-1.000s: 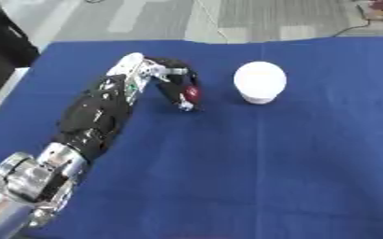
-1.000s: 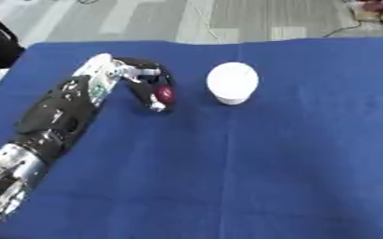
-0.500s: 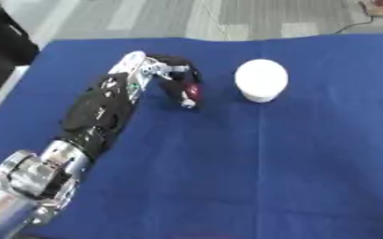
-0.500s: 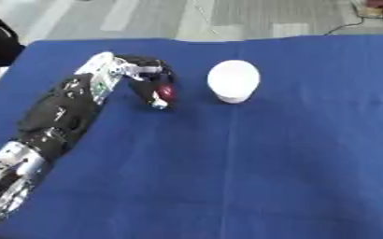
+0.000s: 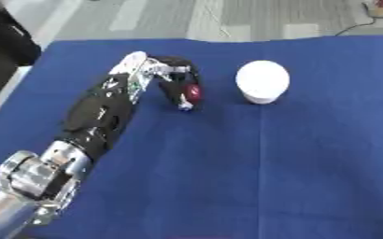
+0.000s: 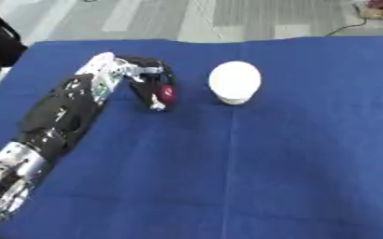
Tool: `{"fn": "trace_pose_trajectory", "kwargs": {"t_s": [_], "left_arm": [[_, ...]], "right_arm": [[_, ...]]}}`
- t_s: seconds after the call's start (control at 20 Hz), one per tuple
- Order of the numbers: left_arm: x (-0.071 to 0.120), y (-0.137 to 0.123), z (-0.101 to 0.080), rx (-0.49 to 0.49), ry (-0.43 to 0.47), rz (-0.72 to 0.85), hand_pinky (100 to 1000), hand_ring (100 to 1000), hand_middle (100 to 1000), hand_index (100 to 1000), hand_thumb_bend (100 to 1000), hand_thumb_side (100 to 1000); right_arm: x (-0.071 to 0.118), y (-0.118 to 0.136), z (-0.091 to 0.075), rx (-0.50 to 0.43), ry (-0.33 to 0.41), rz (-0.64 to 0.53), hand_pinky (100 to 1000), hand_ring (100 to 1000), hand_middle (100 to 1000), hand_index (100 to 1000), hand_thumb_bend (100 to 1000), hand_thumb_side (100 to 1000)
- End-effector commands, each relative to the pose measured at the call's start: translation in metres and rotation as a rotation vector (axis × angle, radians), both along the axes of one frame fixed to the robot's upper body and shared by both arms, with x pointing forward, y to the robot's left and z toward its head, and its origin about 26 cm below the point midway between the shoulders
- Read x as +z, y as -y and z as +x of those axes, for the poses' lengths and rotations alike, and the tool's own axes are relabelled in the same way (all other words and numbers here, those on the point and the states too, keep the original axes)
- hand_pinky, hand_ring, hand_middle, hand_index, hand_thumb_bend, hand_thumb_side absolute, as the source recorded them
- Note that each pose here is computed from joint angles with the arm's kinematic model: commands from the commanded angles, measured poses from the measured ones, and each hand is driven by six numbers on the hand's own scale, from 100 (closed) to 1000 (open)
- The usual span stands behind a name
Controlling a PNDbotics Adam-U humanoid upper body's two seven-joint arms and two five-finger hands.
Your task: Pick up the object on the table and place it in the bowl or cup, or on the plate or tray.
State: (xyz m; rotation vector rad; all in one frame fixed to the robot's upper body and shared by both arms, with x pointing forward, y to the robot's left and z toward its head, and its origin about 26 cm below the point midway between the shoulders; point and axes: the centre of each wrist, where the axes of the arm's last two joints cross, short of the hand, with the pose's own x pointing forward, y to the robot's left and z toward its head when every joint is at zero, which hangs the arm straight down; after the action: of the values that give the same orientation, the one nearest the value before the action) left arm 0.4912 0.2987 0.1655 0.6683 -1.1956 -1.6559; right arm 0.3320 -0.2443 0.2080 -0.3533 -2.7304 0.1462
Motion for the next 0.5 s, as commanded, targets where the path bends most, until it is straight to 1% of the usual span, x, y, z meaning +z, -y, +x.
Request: {"fn": "trace_pose_trajectory", "kwargs": {"t_s": [0.05, 0.15, 0.2, 0.25, 0.5], "left_arm": [[0.0098, -0.0084, 0.0005, 0.02, 0.011, 0.005, 532, 607, 757, 793, 297, 343], [0.0097, -0.0084, 0.0005, 0.023, 0.012, 0.0, 506, 595, 745, 780, 275, 321], [0.0096, -0.0085, 0.0005, 0.025, 0.015, -0.003, 510, 597, 747, 781, 277, 323], [0.0096, -0.0084, 0.0005, 0.026, 0.017, -0.005, 484, 579, 732, 762, 260, 301], [0.0094, -0.0082, 0.0007, 0.031, 0.028, -0.025, 429, 533, 689, 728, 205, 259]], "right_arm": [[0.0079, 0.0013, -0.0017, 0.004, 0.023, -0.01, 459, 705, 753, 802, 100, 1000], [0.0079, 0.0013, -0.0016, 0.005, 0.023, -0.01, 459, 705, 753, 802, 100, 1000], [0.008, 0.0013, -0.0016, 0.005, 0.023, -0.01, 459, 705, 753, 802, 100, 1000], [0.008, 0.0013, -0.0016, 0.006, 0.023, -0.009, 459, 705, 753, 802, 100, 1000], [0.0079, 0.0013, -0.0014, 0.007, 0.023, -0.009, 459, 705, 753, 802, 100, 1000]]}}
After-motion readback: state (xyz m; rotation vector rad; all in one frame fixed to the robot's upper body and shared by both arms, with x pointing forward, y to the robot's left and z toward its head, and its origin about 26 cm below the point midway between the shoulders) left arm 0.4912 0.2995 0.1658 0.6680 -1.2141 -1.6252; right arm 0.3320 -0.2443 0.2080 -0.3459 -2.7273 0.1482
